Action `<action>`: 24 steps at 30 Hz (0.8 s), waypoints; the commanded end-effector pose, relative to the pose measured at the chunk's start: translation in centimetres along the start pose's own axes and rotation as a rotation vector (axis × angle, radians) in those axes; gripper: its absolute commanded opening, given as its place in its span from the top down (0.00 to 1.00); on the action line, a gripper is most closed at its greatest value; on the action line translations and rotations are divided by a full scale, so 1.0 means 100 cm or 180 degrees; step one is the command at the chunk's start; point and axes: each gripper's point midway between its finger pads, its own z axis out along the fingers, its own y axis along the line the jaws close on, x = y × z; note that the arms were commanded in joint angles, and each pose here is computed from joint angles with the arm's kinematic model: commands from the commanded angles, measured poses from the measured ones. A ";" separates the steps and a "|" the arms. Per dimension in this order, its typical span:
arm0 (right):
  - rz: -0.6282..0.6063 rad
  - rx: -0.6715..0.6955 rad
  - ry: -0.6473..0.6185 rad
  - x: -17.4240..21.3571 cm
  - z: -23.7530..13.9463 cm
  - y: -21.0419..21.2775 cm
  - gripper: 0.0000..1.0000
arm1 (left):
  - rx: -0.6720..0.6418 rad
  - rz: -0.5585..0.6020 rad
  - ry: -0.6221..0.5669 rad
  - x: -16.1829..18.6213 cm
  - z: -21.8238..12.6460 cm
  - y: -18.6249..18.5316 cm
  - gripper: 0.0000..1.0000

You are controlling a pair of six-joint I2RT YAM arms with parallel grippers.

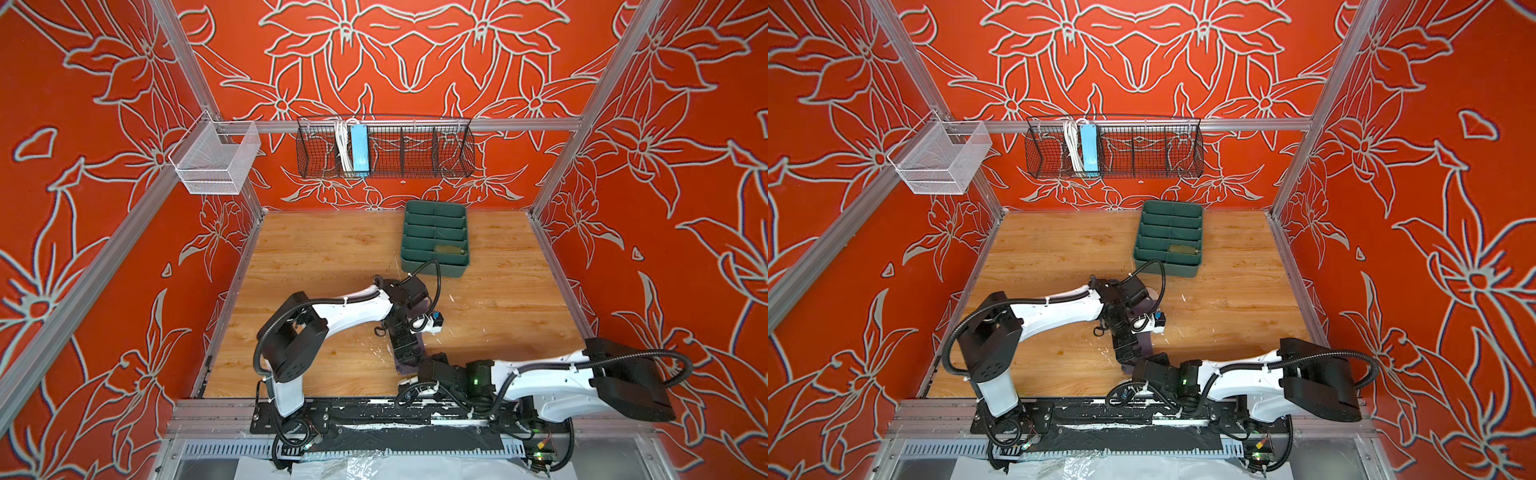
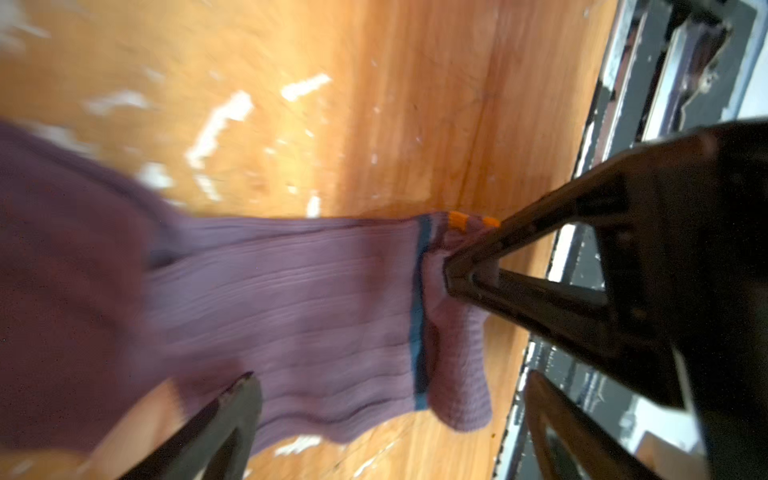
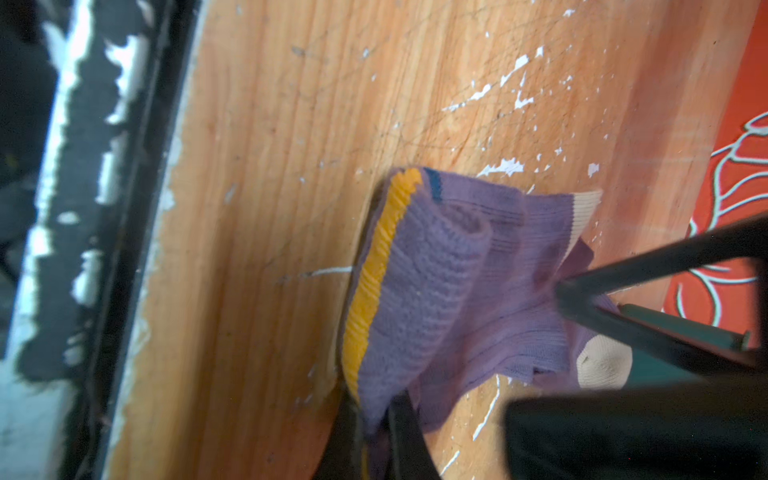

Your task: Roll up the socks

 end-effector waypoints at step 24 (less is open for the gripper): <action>0.1388 -0.2559 0.0360 -0.002 -0.010 0.023 1.00 | -0.1893 0.1465 -0.2473 0.035 -0.244 -0.056 0.08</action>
